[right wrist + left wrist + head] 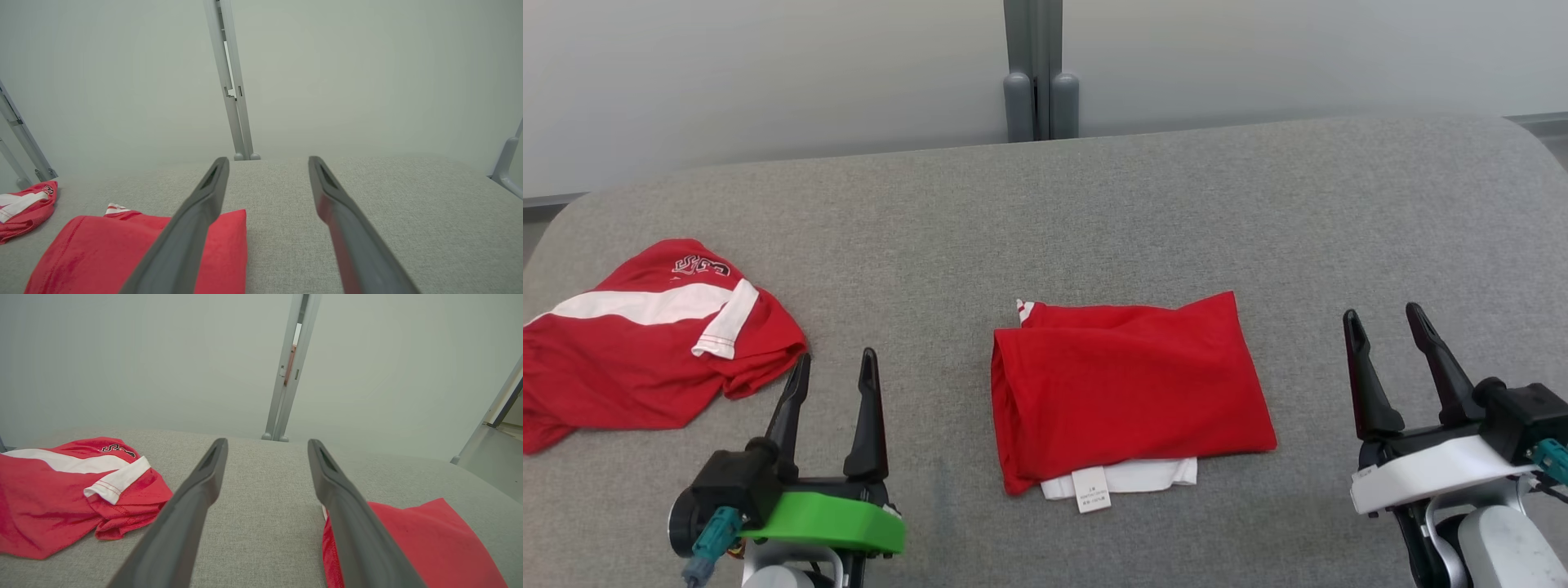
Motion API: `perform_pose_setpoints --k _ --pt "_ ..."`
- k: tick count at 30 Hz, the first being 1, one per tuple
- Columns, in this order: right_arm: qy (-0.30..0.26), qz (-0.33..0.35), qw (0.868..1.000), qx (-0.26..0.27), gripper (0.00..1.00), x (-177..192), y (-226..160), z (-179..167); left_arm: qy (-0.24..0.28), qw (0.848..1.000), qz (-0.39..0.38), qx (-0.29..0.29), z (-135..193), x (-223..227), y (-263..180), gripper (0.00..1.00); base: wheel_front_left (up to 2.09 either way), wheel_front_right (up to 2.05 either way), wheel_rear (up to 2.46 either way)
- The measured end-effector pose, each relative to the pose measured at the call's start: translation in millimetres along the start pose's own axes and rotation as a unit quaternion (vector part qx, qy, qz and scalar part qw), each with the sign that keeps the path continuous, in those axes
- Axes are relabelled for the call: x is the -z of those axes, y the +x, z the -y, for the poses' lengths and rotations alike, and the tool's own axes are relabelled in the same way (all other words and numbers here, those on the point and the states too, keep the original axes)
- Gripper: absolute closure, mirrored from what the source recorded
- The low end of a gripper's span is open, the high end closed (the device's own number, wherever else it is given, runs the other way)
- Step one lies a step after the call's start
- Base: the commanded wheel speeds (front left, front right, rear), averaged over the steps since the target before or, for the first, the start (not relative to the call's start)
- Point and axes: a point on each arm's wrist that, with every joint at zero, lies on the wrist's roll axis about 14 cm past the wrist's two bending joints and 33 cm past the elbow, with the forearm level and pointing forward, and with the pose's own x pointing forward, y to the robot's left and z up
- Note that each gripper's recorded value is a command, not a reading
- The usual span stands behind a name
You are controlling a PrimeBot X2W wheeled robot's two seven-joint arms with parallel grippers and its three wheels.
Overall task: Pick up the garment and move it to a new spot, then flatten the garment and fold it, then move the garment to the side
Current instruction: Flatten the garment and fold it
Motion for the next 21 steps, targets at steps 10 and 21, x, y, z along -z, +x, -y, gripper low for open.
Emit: perform_pose_setpoints --k 10,21 --pt "0.000 -0.005 1.000 0.007 0.00 4.5 -9.1 -1.5 0.019 1.000 -0.021 0.008 5.5 12.9 -9.8 0.00 0.00 0.00 0.00" --pt "0.000 -0.013 1.000 -0.002 0.00 9.9 -6.3 -6.7 0.020 1.000 -0.016 0.002 3.6 10.0 -11.6 0.00 0.00 0.00 0.00"
